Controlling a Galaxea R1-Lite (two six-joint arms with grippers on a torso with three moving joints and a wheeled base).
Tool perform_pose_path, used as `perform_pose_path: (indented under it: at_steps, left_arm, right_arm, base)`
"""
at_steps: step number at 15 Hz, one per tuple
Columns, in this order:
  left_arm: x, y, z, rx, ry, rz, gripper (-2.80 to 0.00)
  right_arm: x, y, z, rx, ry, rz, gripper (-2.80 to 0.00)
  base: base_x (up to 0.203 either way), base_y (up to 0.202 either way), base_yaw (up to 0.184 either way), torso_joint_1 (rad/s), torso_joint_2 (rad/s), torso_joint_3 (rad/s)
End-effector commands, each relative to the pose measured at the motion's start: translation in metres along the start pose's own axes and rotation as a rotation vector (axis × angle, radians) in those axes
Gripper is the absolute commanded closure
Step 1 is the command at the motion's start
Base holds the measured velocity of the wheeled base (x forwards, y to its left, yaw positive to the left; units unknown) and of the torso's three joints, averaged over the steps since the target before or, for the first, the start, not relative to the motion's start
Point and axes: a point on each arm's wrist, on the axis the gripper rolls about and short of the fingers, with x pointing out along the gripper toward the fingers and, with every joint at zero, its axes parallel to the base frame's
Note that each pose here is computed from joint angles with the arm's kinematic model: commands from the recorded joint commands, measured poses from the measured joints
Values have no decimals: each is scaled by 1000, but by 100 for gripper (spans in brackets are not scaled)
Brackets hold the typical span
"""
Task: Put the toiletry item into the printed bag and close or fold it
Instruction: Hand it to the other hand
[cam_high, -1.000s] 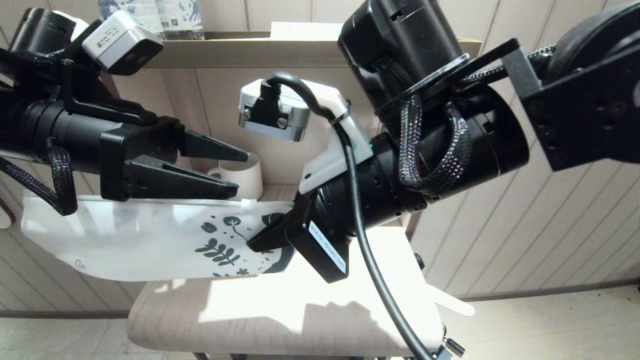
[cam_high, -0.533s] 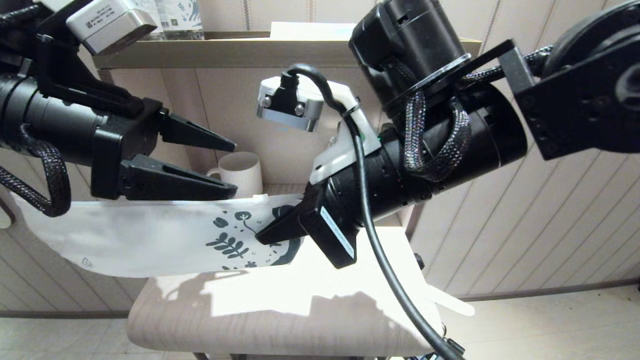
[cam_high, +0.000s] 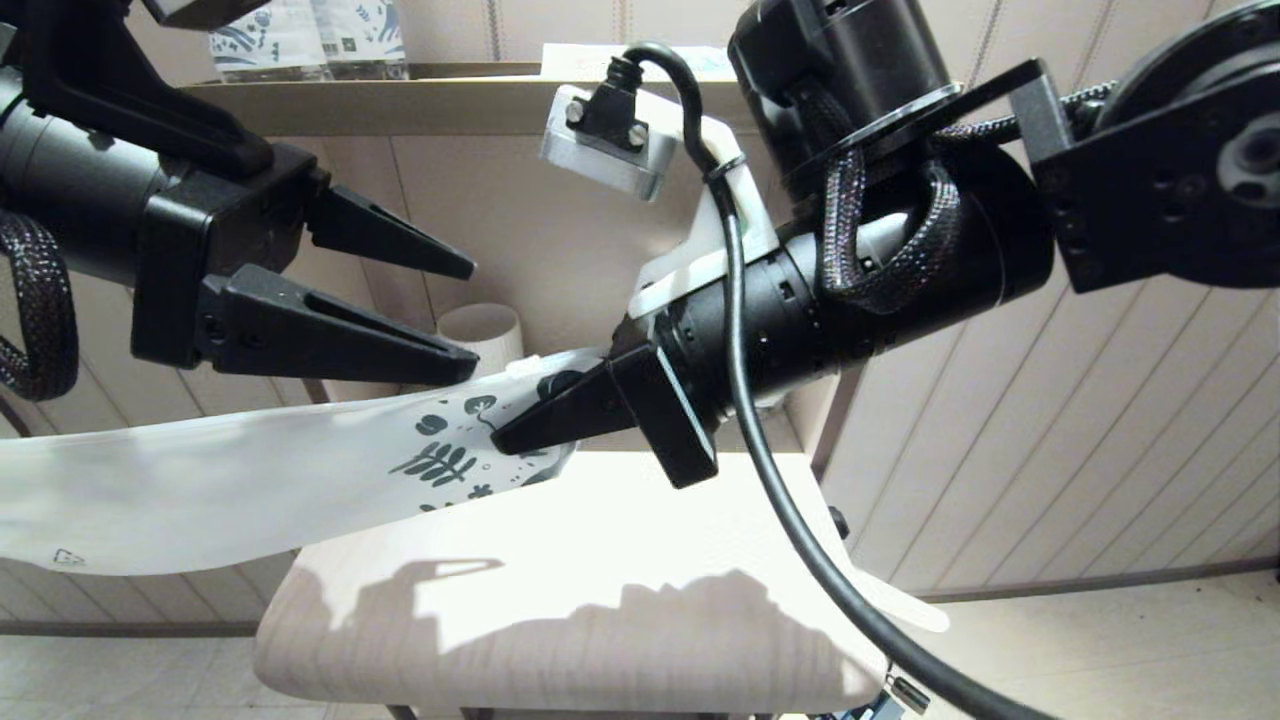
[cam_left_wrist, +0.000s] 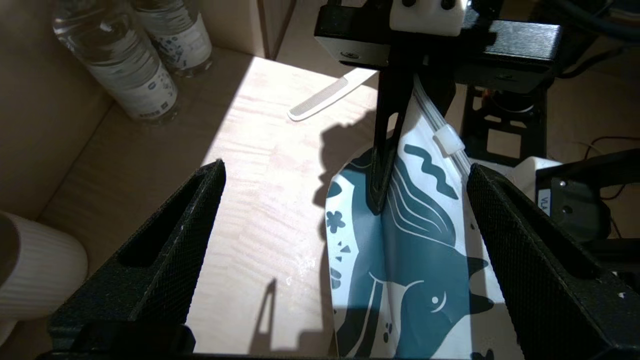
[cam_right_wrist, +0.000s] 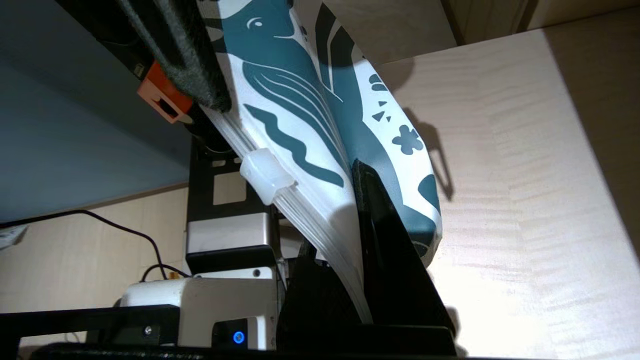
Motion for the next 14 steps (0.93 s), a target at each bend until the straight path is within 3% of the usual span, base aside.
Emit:
perform_pose_path:
  at_steps: [1, 4, 7, 12, 14]
  left_arm:
    - [8, 1, 0, -2, 4, -30, -280]
    - [16, 3, -3, -5, 3, -52, -280]
    - [13, 2, 2, 33, -31, -26, -280]
    - [-1, -5, 12, 62, -63, 9, -280]
    - [1, -5, 8, 46, -48, 1, -280]
  right_arm:
    - [-3, -1, 1, 18, -12, 29, 0]
    - [-3, -4, 2, 54, -33, 44, 0]
    - [0, -12, -1, 84, -28, 32, 0]
    - [4, -16, -3, 92, -19, 31, 0]
    - [4, -16, -3, 88, -23, 30, 0]
  base:
    - [0, 0, 0, 0, 0, 0]
    - [0, 0, 0, 0, 0, 0]
    - [0, 0, 0, 0, 0, 0]
    - [0, 0, 0, 0, 0, 0]
    - [0, 0, 0, 0, 0, 0]
